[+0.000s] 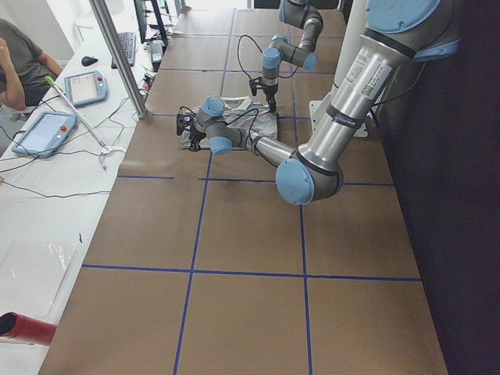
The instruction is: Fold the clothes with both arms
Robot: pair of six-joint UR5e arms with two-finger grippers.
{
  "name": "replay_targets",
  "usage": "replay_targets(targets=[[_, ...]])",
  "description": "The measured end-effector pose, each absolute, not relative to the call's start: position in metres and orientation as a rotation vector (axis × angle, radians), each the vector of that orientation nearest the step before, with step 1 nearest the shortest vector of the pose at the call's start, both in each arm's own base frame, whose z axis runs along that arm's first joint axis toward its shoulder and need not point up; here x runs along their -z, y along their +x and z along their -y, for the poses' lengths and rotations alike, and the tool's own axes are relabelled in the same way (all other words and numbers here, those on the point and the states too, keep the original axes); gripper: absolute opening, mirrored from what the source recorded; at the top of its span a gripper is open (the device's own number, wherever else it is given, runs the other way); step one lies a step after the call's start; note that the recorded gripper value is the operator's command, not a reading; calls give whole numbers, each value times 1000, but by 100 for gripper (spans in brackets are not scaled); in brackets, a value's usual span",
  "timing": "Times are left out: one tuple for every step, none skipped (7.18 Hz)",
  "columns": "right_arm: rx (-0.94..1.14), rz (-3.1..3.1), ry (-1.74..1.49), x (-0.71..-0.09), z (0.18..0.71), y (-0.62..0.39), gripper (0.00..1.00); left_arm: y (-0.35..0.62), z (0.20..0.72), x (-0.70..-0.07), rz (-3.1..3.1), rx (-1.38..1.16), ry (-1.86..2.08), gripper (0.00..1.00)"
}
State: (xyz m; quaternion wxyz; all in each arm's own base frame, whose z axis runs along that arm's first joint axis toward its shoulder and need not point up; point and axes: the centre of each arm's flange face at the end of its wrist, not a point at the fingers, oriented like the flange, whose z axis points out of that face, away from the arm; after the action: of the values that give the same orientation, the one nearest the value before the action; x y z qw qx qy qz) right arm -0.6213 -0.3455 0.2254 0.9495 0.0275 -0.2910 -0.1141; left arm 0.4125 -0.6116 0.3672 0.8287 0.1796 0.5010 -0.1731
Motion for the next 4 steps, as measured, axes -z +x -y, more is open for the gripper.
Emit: replay_targets(targets=[[247, 567, 59, -234, 344, -615, 81, 412, 611, -366, -1066, 368, 382, 58], [271, 547, 68, -251, 338, -597, 81, 412, 610, -364, -1069, 368, 383, 59], [307, 524, 80, -273, 328, -568, 81, 412, 610, -363, -1072, 368, 384, 59], [334, 505, 94, -286, 319, -548, 80, 412, 609, -360, -1077, 370, 384, 58]])
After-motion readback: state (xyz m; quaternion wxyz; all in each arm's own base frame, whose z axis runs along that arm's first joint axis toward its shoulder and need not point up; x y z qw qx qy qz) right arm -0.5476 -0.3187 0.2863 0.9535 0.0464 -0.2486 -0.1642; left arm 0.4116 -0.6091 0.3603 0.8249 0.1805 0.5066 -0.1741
